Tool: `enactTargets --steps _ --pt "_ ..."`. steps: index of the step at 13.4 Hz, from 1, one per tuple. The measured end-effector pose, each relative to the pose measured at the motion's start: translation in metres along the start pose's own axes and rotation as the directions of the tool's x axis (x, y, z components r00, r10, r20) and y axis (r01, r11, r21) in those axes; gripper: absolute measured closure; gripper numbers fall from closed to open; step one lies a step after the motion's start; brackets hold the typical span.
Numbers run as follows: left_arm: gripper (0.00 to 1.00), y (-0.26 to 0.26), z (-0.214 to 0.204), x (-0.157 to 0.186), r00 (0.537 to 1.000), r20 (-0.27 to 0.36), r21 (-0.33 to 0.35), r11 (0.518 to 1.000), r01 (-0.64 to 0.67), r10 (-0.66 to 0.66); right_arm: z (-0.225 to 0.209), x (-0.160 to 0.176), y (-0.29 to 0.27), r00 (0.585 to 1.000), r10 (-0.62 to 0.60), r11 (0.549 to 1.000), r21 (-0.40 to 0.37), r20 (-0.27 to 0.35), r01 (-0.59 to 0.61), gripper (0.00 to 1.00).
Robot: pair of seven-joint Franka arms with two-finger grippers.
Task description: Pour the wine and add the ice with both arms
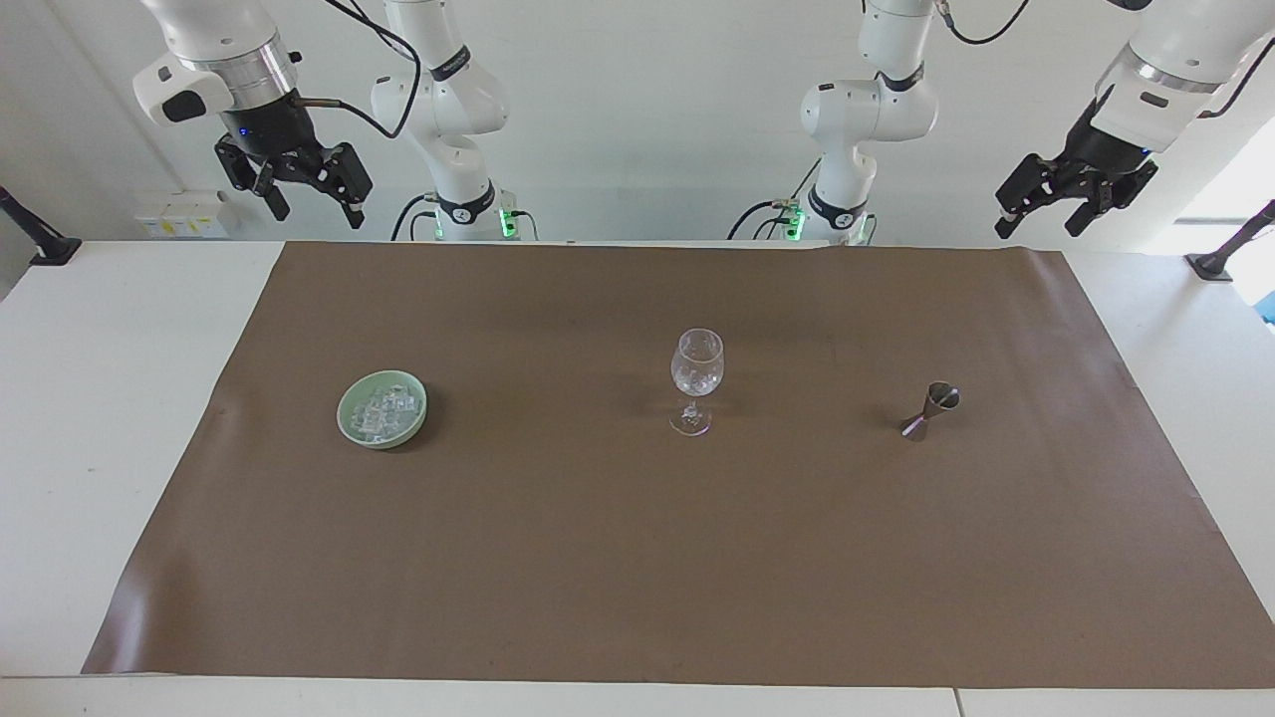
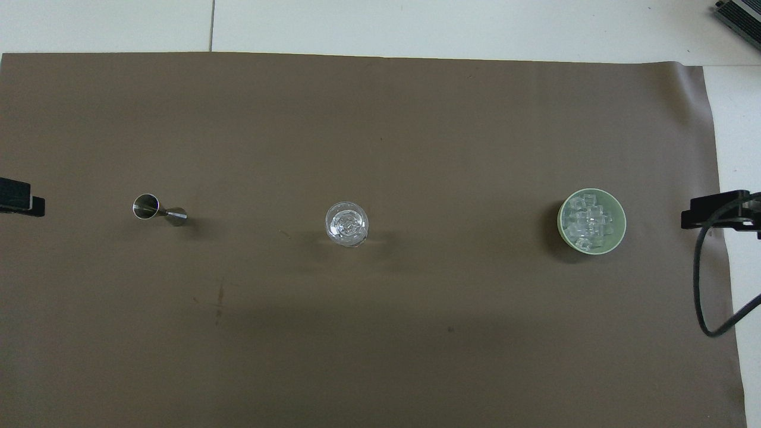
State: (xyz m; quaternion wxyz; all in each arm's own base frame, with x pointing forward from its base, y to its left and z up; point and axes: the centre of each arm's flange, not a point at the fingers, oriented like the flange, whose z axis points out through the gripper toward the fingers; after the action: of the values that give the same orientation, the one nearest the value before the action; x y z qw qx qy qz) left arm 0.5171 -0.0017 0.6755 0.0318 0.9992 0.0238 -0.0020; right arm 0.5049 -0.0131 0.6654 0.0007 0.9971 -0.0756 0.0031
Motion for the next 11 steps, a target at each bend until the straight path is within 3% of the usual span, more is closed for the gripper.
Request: enactTargets --steps 11 --pt "0.00 0.0000 0.0000 0.0000 1.000 0.000 0.000 1.000 0.000 0.000 -0.0013 -0.0052 -0.0034 1.000 -0.008 1.000 0.000 -0.002 0.008 0.00"
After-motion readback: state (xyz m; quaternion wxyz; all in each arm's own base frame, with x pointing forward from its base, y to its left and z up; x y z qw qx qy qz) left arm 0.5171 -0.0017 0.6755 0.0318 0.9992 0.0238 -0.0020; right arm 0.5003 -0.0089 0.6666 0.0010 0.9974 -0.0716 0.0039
